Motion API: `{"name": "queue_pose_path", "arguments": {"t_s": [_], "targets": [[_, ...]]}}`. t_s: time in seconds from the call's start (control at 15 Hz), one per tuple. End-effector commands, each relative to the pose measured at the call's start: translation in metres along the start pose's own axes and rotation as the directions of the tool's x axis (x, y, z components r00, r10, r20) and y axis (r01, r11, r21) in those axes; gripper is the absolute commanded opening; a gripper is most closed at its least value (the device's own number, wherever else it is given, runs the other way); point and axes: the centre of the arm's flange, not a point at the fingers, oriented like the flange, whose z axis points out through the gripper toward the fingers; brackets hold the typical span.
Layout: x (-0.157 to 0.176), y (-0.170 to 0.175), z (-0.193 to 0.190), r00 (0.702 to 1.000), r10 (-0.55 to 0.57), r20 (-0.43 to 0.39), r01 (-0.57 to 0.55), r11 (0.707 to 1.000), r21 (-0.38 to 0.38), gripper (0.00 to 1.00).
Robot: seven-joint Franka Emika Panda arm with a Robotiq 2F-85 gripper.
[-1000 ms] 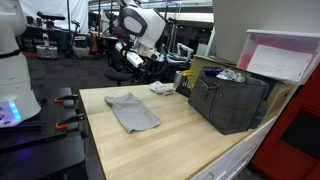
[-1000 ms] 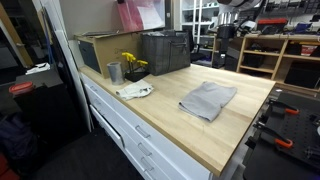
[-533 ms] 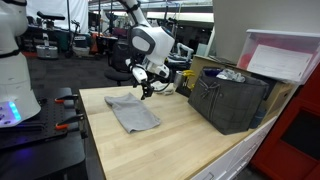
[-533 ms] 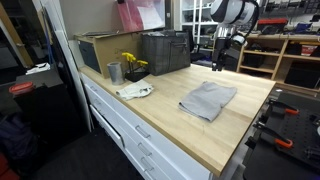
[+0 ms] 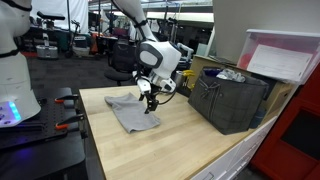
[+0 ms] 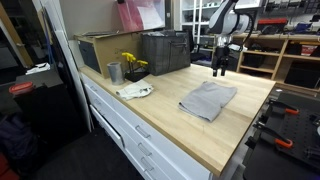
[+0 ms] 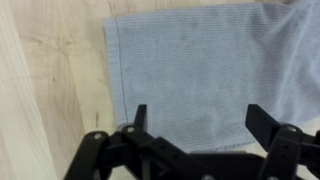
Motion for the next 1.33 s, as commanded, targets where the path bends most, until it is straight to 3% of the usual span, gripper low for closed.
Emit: {"name": "queue_pose_path", "arguments": {"t_s": [0.0,0.67,1.0,1.27], "targets": [[0.016,0.02,0.008,0.999,0.05,0.0,-0.05,0.998,-0.025,1.0],[0.025,0.01,0.008,0.998,0.063,0.008,-0.063,0.998,-0.032,1.0],[0.042,0.044,0.014,0.996,0.082,0.039,-0.078,0.991,-0.107,1.0],[0.039,0.075,0.043,0.989,0.109,0.103,-0.099,0.991,-0.095,1.0]]}}
